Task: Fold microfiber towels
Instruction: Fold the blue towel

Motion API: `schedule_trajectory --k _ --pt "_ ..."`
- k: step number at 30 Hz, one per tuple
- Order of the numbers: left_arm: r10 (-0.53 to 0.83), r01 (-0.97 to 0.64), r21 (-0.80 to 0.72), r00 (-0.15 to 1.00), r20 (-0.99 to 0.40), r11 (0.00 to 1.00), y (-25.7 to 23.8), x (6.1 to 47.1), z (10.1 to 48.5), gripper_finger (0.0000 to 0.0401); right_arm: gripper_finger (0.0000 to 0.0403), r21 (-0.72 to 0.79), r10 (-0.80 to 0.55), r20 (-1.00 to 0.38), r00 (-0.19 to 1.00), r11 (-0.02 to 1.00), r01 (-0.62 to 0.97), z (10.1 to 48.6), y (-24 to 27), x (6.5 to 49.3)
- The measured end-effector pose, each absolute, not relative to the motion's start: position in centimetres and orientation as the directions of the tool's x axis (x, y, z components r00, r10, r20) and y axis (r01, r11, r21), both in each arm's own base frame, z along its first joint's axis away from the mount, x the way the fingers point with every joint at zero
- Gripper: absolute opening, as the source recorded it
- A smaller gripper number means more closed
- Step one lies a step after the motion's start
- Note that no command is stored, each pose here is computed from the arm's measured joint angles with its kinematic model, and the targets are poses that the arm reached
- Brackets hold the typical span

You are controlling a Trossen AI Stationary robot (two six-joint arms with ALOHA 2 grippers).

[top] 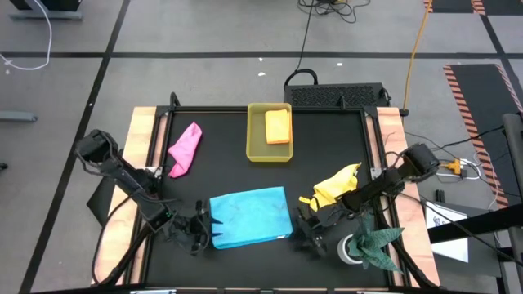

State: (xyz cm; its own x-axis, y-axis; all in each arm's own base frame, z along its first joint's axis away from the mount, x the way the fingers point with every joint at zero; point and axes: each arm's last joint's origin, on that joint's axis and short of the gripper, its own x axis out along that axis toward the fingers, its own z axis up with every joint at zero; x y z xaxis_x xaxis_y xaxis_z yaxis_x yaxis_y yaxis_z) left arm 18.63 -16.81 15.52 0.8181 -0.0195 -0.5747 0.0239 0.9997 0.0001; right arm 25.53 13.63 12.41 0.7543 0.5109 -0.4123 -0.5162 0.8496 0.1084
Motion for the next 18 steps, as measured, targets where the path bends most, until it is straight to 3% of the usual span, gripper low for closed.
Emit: schedule_trajectory --k 4,8,13,18 --pt "-0.038 0.051 0.006 0.810 -0.586 0.999 -16.3 19.7 15.2 0.0163 0.0155 0.113 0.385 -0.405 0.829 0.921 -0.373 12.7 12.8 25.9" --pt "-0.081 0.087 -0.022 0.775 -0.626 0.996 -16.3 20.5 13.9 0.0163 0.0097 0.159 0.321 -0.463 0.826 0.947 -0.279 11.3 11.9 26.4" --pt "-0.140 0.107 -0.090 0.708 -0.692 0.990 -16.9 21.0 11.3 0.0163 0.0011 0.186 0.355 -0.536 0.766 0.935 -0.302 8.8 11.9 26.4" --pt "-0.180 0.095 -0.159 0.692 -0.699 0.983 -17.5 21.1 10.3 0.0163 0.0019 0.255 0.475 -0.559 0.680 0.878 -0.405 8.0 12.3 26.2"
